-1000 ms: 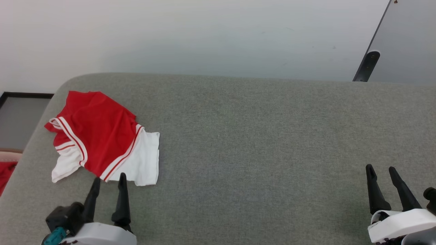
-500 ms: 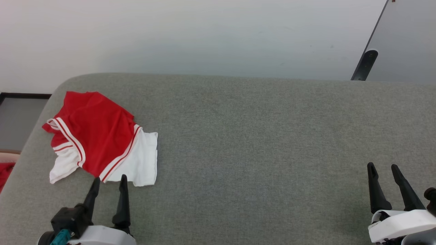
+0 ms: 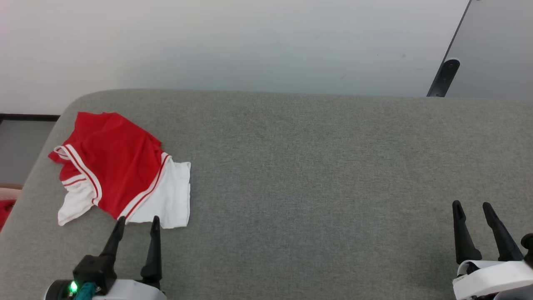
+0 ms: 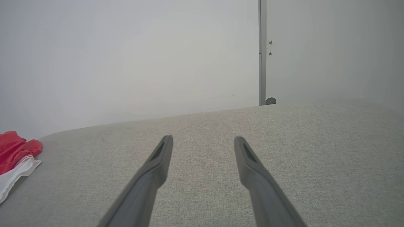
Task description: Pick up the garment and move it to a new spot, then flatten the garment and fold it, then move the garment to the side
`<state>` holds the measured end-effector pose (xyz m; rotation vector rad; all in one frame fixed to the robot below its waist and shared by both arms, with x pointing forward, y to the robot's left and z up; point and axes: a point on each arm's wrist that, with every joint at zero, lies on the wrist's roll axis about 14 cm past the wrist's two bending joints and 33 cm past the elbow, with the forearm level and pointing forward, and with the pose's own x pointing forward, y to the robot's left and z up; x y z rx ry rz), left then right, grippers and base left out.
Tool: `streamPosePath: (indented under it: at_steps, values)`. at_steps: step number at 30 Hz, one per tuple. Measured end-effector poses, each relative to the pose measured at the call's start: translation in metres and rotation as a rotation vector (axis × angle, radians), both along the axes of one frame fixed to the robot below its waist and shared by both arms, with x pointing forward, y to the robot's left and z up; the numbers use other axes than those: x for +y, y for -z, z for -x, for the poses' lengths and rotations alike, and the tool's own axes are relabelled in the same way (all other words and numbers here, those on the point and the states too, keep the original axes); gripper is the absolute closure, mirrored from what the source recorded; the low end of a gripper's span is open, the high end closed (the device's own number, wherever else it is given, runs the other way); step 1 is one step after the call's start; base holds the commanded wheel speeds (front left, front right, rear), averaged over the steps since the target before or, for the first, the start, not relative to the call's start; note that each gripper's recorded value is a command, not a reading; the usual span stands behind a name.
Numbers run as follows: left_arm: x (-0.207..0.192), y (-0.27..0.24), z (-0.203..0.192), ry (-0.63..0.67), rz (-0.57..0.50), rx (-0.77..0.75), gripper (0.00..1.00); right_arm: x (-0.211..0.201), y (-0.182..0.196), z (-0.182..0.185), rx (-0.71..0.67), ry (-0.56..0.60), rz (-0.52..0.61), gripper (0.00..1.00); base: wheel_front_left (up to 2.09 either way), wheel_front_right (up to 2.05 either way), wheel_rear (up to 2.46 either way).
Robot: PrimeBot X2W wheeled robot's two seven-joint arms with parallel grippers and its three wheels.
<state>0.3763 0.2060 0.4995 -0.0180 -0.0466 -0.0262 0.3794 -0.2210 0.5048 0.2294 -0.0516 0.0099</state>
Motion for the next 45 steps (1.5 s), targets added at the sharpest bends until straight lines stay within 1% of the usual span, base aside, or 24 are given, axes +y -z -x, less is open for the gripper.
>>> streamPosePath:
  at_steps: [9, 22, 28, 33, 37, 41, 45]
  values:
    - [-0.002, -0.001, 0.001, 0.018, -0.053, -0.011, 0.00, 0.001, -0.001, 0.001, -0.011, -0.006, 0.041, 0.00, 0.00, 0.00, 0.00]
    - [-0.002, -0.001, 0.002, 0.016, -0.024, -0.012, 0.00, 0.001, -0.001, 0.000, -0.013, -0.004, 0.031, 0.00, 0.00, 0.00, 0.00]
    - [0.007, 0.000, 0.005, -0.020, 0.008, -0.010, 0.00, 0.007, 0.000, -0.004, -0.011, -0.016, 0.020, 0.00, 0.00, 0.00, 0.00]
    - [0.021, 0.001, 0.014, -0.082, 0.043, -0.010, 0.00, 0.022, 0.000, -0.013, -0.011, -0.061, 0.017, 0.00, 0.00, 0.00, 0.00]
    - [0.036, 0.002, 0.028, -0.136, 0.050, -0.007, 0.00, 0.040, 0.000, -0.023, -0.007, -0.118, 0.022, 0.00, 0.00, 0.00, 0.00]
    - [0.052, 0.004, 0.045, -0.200, 0.055, -0.002, 0.00, 0.067, 0.000, -0.035, -0.004, -0.201, 0.029, 0.00, 0.00, 0.00, 0.00]
    - [0.074, 0.005, 0.067, -0.286, 0.061, -0.002, 0.00, 0.103, 0.000, -0.045, 0.000, -0.304, 0.033, 0.00, 0.00, 0.00, 0.00]
